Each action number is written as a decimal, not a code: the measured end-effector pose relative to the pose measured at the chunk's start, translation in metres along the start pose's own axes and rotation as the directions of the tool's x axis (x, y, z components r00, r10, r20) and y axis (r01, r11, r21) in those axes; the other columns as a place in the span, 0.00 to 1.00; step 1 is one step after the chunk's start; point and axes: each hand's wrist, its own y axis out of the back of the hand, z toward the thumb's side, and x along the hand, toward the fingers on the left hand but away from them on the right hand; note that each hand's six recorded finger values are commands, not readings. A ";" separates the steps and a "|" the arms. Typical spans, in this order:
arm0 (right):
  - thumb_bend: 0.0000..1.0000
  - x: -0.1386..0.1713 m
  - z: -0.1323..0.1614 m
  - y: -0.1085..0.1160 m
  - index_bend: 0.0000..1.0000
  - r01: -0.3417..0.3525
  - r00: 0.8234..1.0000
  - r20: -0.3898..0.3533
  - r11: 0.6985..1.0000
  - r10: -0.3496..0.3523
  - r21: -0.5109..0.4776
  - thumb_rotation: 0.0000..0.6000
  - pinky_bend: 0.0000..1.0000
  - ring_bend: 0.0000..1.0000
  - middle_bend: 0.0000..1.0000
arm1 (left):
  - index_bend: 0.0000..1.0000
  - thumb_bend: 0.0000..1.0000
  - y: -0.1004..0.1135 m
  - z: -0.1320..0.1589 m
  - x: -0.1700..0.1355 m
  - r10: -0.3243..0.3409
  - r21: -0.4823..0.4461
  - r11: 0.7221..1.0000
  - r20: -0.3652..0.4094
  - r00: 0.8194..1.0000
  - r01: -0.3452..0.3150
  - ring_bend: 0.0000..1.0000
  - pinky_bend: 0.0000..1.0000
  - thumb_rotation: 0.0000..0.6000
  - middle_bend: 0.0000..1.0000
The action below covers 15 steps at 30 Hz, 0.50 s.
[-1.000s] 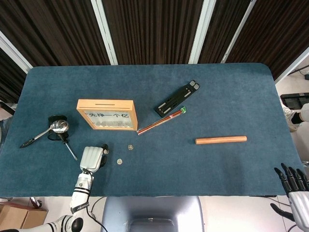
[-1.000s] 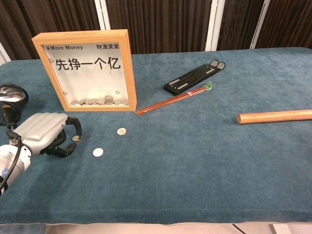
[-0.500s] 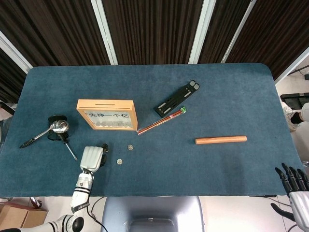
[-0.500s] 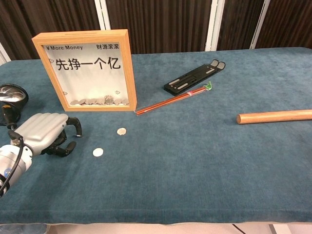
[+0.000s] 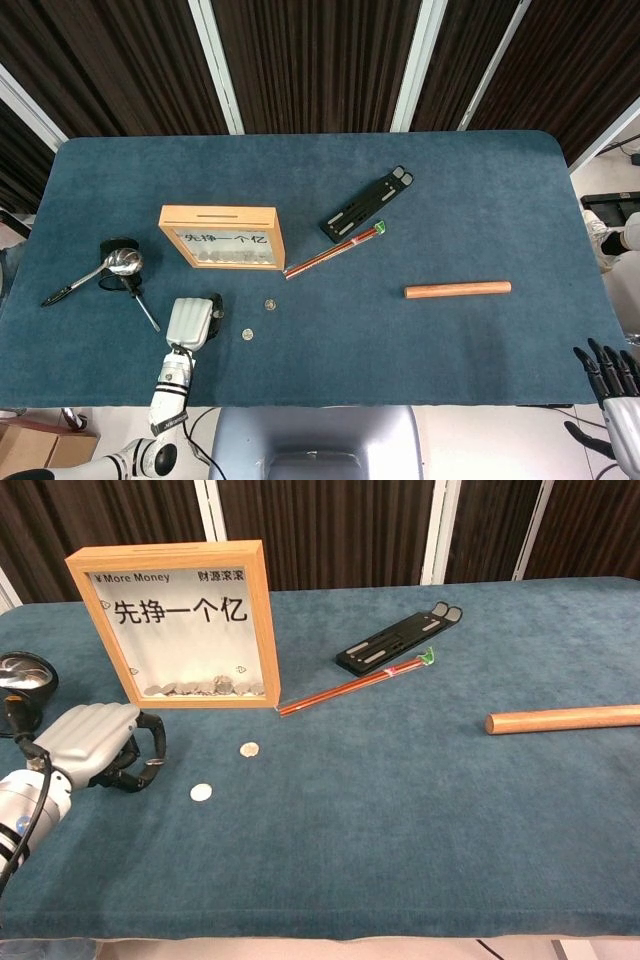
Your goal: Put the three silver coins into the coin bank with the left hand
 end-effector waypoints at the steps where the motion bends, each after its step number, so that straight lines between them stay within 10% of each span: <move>1: 0.22 0.000 0.000 0.000 0.00 -0.002 1.000 0.000 1.000 0.002 0.001 1.00 0.00 0.00 0.00 | 0.51 0.40 0.001 0.000 0.000 0.004 -0.001 1.000 0.001 1.000 -0.004 1.00 1.00 1.00 1.00; 15: 0.22 0.000 0.000 -0.001 0.00 -0.005 1.000 0.001 1.000 0.005 0.002 1.00 0.00 0.00 0.00 | 0.61 0.49 0.002 0.002 0.002 0.019 -0.004 1.000 0.007 1.000 -0.019 1.00 1.00 1.00 1.00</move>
